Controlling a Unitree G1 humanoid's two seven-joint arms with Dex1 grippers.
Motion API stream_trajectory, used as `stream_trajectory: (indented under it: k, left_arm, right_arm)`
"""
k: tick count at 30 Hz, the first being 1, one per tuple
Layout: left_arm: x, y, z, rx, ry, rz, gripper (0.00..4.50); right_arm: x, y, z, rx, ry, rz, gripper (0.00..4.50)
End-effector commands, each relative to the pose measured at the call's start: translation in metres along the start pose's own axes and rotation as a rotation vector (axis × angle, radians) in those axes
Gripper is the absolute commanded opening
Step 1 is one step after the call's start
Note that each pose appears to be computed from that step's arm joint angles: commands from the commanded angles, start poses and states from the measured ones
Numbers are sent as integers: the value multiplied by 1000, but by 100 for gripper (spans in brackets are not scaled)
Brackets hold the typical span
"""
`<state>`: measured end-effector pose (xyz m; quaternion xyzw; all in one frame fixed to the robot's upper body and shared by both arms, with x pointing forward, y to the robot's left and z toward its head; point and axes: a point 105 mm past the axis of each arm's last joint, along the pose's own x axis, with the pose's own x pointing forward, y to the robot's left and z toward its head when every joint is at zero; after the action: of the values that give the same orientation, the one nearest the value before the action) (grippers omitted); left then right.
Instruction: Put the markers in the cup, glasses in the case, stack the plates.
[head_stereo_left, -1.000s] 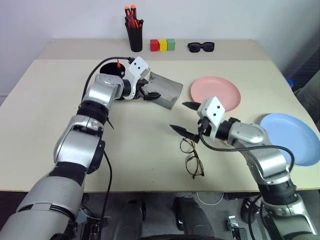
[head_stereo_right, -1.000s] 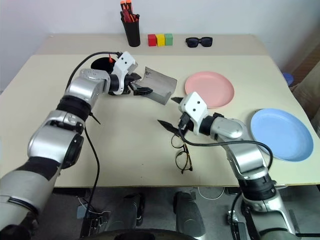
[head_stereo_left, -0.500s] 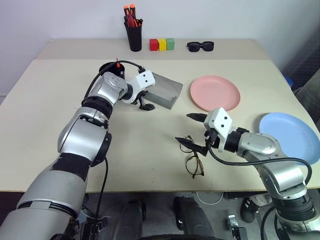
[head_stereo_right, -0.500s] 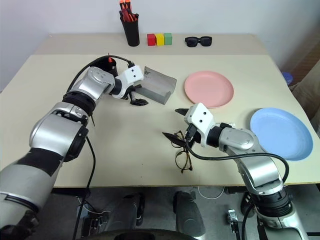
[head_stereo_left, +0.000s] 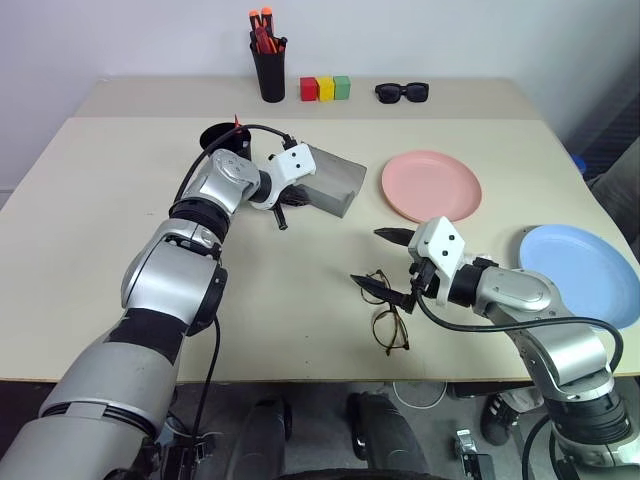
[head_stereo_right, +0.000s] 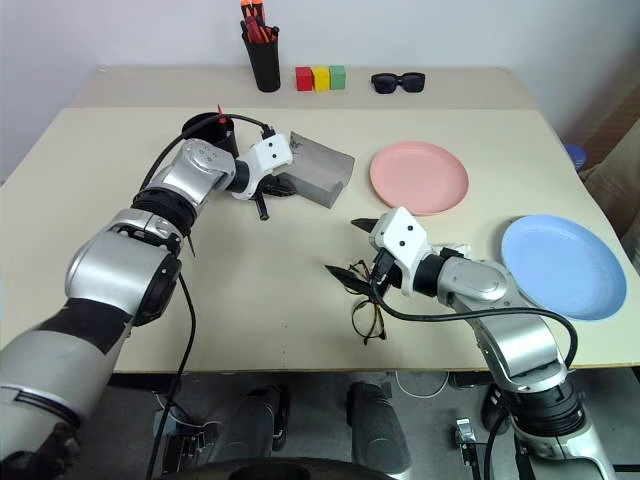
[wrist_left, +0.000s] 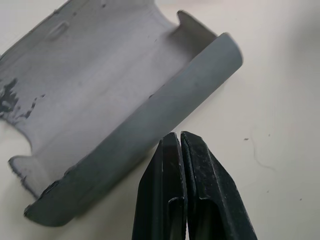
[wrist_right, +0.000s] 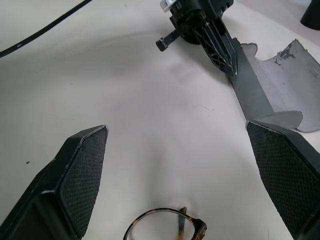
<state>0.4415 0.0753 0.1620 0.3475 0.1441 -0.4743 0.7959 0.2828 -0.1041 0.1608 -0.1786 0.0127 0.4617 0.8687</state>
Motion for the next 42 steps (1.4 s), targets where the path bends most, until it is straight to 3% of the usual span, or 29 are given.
stream_trajectory:
  k: [1, 4, 10, 22, 26, 31, 34, 42]
  left_arm:
    - [-2, 2, 17, 18, -66, -5, 30]
    - [-1, 2, 17, 22, -67, 5, 137]
    - [2, 9, 21, 52, -76, 95, 444]
    - [26, -29, 18, 127, -2, -116, 444]
    - [29, -37, 19, 111, -17, -162, 265]
    - [30, -38, 18, 108, -31, -160, 3]
    - [29, -35, 26, 53, -72, -147, 3]
    - [14, -37, 74, -115, -258, -286, 3]
  right_arm:
    - [3, 0, 10, -35, -36, 17, 450]
    - [6, 0, 11, -35, -40, 26, 450]
    - [9, 1, 10, -32, -43, 43, 450]
    - [9, 8, 14, -25, -53, 37, 450]
    - [4, 10, 13, -13, -50, 4, 450]
    - [2, 14, 11, -1, -44, -11, 450]
    - [3, 13, 11, 1, -45, -13, 450]
    - [9, 10, 12, -8, -53, 12, 450]
